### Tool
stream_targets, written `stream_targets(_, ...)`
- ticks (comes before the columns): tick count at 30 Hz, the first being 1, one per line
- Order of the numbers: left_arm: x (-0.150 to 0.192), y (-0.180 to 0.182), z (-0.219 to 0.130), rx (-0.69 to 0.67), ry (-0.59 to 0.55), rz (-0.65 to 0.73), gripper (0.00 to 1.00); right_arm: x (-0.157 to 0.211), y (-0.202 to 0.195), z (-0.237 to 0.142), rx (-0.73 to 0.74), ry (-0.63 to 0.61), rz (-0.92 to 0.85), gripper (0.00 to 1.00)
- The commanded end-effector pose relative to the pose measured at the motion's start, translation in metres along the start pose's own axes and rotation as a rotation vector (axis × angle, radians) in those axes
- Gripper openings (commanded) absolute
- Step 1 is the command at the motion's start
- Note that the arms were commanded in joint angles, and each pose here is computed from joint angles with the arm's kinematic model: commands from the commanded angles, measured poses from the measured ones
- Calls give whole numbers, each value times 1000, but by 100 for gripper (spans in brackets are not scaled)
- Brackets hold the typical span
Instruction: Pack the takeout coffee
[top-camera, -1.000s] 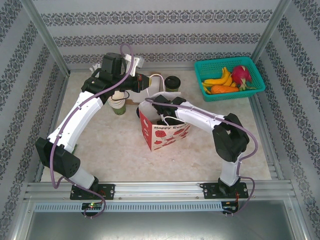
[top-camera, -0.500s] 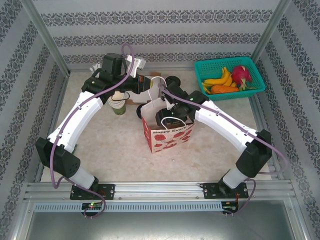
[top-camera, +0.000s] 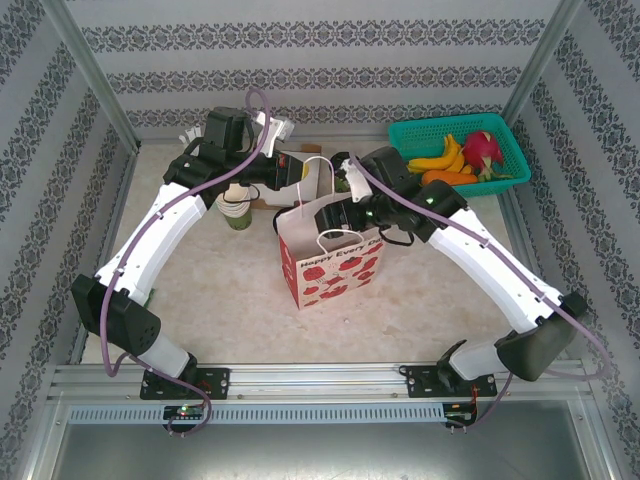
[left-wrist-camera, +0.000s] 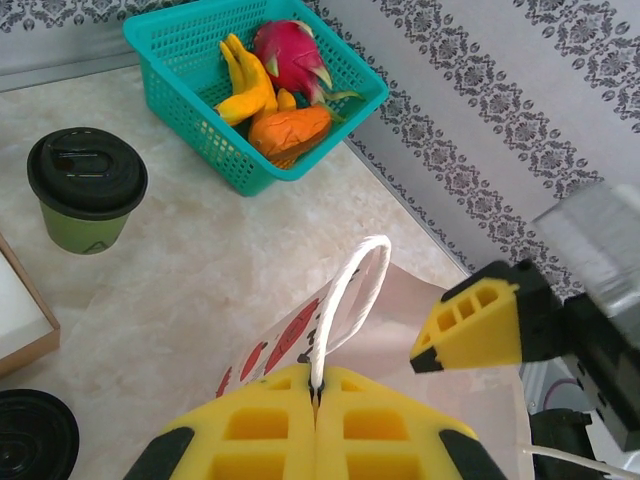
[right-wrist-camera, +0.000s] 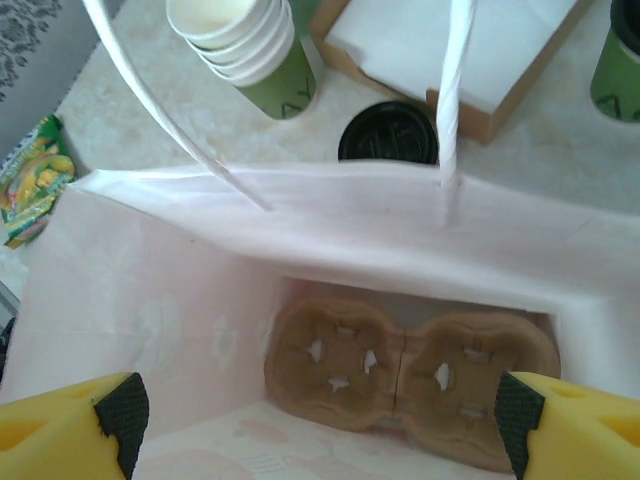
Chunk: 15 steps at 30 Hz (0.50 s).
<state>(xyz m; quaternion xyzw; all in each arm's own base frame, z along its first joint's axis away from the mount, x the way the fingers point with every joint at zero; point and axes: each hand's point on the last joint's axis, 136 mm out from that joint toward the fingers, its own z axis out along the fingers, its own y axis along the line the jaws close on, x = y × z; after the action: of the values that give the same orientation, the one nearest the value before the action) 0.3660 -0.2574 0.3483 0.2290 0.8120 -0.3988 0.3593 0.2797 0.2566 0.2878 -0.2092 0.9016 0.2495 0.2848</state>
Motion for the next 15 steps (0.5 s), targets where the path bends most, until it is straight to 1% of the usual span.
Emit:
stream_targets(1,8,-7,-1,47,24,18,0,-20,-1,-16,-5,-79,-104,92)
stream_targets(5,10,-11,0,74,31,44,0,-21,-10,-22,-5,-95,-263,92)
stream_targets(7,11,-14,1,88,36,58,0,-21,-10,-23,-36,-104,-368,91)
stream_targets(11,13,-17,2,101,48,82,0,-24,-20,-21,-43,-83,-550,91)
stream_targets(12,14,-18,2,102,50,84,0,-25,-22,-21,-59,-74,-579,90)
stream_targets(14,13,-17,2,102,46,86,0,-16,-21,-15,-166,-28,-669,88)
stream_targets(15,11,-18,2,103,40,84,0,-12,-23,-10,-192,-8,-708,87)
